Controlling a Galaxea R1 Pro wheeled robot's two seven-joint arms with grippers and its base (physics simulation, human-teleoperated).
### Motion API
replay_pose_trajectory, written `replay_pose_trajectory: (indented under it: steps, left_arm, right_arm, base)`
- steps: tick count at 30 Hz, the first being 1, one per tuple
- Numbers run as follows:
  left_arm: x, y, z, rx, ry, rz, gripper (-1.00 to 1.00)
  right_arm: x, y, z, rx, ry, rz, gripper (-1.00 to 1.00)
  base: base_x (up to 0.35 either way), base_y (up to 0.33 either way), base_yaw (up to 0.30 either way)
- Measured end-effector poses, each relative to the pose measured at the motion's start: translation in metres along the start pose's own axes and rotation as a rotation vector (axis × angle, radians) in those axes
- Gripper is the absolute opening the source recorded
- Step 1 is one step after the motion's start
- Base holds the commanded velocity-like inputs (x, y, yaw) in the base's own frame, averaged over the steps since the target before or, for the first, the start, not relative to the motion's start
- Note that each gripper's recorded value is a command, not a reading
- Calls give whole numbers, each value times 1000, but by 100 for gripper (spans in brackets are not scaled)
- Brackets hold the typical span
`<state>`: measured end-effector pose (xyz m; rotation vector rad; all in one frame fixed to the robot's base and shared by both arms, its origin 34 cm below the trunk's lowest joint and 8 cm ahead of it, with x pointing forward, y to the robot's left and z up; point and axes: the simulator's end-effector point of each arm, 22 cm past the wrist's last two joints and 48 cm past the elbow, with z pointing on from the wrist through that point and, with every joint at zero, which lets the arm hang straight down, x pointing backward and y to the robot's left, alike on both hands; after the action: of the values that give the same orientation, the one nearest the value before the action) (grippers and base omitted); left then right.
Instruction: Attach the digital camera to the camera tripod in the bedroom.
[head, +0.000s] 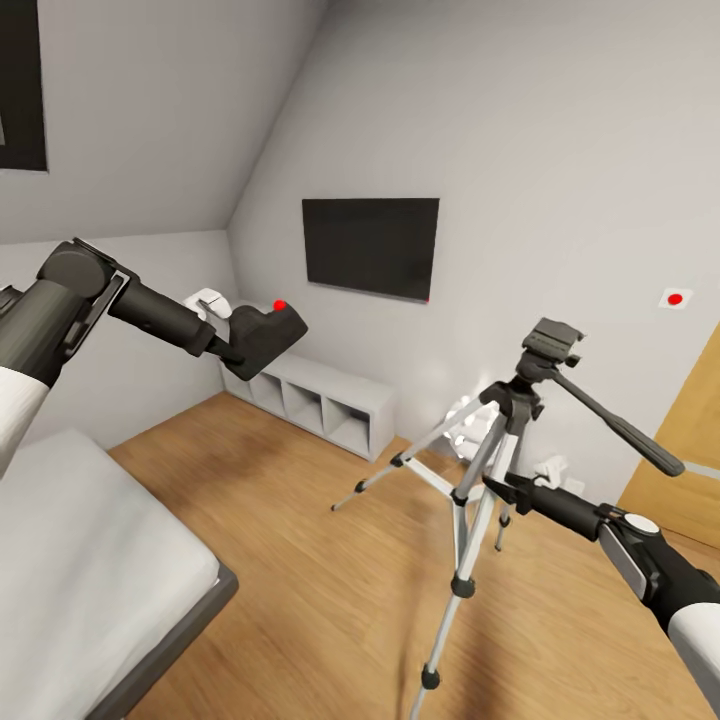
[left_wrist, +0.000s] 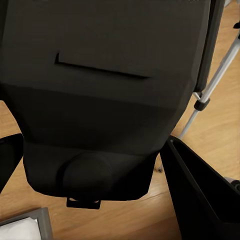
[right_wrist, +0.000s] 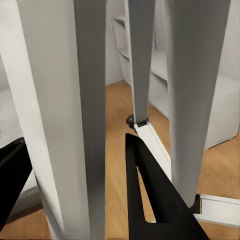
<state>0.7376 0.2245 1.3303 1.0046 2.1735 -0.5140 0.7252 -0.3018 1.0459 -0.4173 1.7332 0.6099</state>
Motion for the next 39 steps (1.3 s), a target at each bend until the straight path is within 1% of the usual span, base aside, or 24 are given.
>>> replay_pose_trajectory:
  steps: [1, 2, 3, 4, 5, 6, 7, 8, 9, 11, 13, 16, 17, 19, 20, 23, 24, 25, 31, 33, 34, 35, 36, 39]
  left_arm:
    - [0, 0, 0, 0, 0, 0, -100]
    - [0, 0, 0, 0, 0, 0, -100]
    - [0, 0, 0, 0, 0, 0, -100]
    - [0, 0, 0, 0, 0, 0, -100]
    - [0, 0, 0, 0, 0, 0, -100]
    - [0, 0, 0, 0, 0, 0, -100]
    - [0, 0, 0, 0, 0, 0, -100]
    - [0, 0, 0, 0, 0, 0, -100]
    - [0, 0, 0, 0, 1, 0, -100]
    - [1, 0, 1, 0, 1, -1, -100]
    - [1, 0, 1, 1, 1, -1, -100]
    - [1, 0, 1, 2, 1, -1, -100]
    - [1, 0, 1, 2, 2, -1, -100]
    - [1, 0, 1, 2, 2, -1, -100]
    - [1, 0, 1, 2, 3, -1, -100]
    - [1, 0, 1, 2, 3, -1, -100]
    - [1, 0, 1, 2, 4, -1, -100]
    - [1, 0, 1, 2, 4, -1, -100]
    - [1, 0, 1, 3, 4, -1, -100]
    - [1, -1, 2, 5, 3, 0, -100]
    - [0, -2, 2, 7, 3, 1, -100]
    - [0, -2, 3, 7, 3, 1, -100]
    - [0, -3, 3, 9, 3, 2, -100]
    - [-1, -3, 3, 10, 3, 3, -100]
  right_arm:
    - [-1, 1, 0, -4, -3, 7, -100]
    - [0, 3, 0, -14, 2, -2, -100]
    - [-1, 4, 0, -17, -2, 6, -100]
    - [0, 6, 0, -27, 2, -3, -100]
    - [0, 7, 0, -30, 1, 5, -100]
    - [1, 9, 0, -39, 5, -3, -100]
    - [0, 10, 0, -42, 2, 5, -100]
    - [1, 13, 1, -57, 4, -5, -100]
    - [2, 14, 0, -62, 7, 2, -100]
    - [6, 15, 0, -66, 25, -10, -100]
    - [12, 16, 0, -70, 55, -34, -100]
    - [28, 18, 0, -81, 126, -95, -100]
    - [29, 17, 0, -79, 133, -100, -100]
    - [29, 18, 1, -80, 135, -107, -100]
    - [29, 18, 1, -84, 141, -121, -100]
    - [28, 17, 2, -81, 143, -120, -100]
    - [29, 18, 2, -87, 150, -134, -100]
    - [27, 17, 3, -84, 147, -130, -100]
    - [23, 18, 5, -98, 162, -170, -100]
    - [19, 23, 6, -117, 155, -177, -100]
    - [20, 28, 5, -139, 160, -187, -100]
    - [18, 30, 5, -149, 155, -182, -100]
    - [18, 37, 5, -180, 160, -190, -100]
    - [11, 51, 4, -240, 149, -204, -100]
  base:
    - [0, 0, 0]
    - [0, 0, 0]
    - [0, 0, 0]
    - [0, 0, 0]
    - [0, 0, 0]
    - [0, 0, 0]
    - [0, 0, 0]
    - [0, 0, 0]
    - [0, 0, 0]
    - [0, 0, 0]
    - [0, 0, 0]
    - [0, 0, 0]
    - [0, 0, 0]
    - [0, 0, 0]
    - [0, 0, 0]
    - [0, 0, 0]
    - [0, 0, 0]
    - [0, 0, 0]
    - [0, 0, 0]
    - [0, 0, 0]
    - [0, 0, 0]
    - [0, 0, 0]
    - [0, 0, 0]
    - [0, 0, 0]
